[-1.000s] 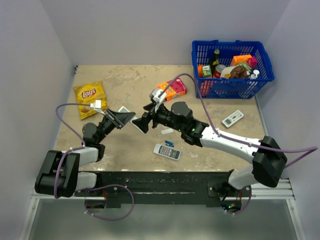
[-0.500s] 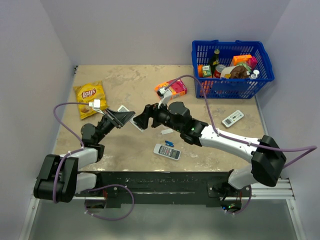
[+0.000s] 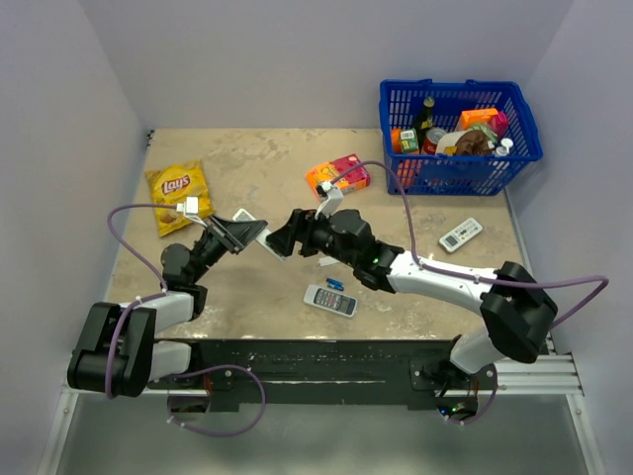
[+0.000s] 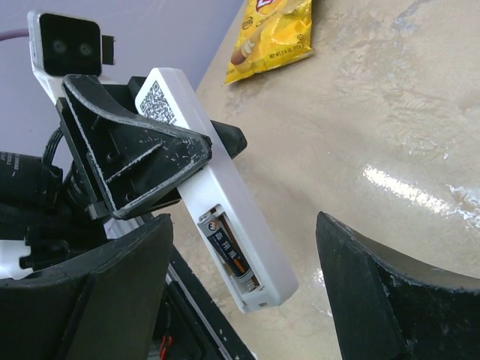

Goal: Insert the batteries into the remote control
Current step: Load the battery into the remote control.

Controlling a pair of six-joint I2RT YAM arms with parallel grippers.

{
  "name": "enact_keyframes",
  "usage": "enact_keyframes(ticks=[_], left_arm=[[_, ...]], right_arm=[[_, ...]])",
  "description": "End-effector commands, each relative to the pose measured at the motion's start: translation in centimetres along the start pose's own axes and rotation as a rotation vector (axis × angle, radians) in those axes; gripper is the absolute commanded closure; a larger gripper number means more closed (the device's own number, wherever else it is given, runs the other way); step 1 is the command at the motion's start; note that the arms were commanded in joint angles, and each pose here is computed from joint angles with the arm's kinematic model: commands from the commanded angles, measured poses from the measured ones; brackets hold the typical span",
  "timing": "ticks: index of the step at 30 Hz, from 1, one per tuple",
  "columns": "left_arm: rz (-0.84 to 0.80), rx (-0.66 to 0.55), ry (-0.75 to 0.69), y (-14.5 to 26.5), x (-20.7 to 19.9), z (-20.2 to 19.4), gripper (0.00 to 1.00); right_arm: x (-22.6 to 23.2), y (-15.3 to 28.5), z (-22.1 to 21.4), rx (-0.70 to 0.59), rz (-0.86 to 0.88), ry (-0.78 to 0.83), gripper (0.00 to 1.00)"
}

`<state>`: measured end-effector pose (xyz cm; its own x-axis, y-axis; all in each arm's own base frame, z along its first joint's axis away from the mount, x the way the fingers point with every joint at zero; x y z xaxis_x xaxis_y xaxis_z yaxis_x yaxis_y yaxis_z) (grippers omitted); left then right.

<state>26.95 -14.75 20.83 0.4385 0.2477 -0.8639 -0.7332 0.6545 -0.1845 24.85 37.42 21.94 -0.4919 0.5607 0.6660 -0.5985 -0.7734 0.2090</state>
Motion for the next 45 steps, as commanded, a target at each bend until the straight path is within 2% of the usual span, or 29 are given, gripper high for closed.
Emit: enact_keyframes(ticks=[1,45], left_arm=[[-0.356,-0.148,-0.246,1.0,-7.6,2.3,1.00],[-0.399,-0.180,-0.290,1.3,-9.0,2.8,1.00]], right_arm=[[0.4,-0.3,1.4,-0.083,0.019,-0.054,0.21],[-0.7,-1.5,-0.7,-0.036,0.038,-0.101,0.25]])
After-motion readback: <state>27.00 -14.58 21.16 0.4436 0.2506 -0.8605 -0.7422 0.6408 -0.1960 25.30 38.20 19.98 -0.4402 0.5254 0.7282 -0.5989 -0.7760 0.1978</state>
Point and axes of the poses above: each gripper's point midway between its finger pads, its own y axis back along the fingers, its own x axis along the line the jaws close on, z = x × y, the point moved 3 cm from there along y, back along the fingers, and after that the axes turned 1 degree about -y, right-handed, at the moved point
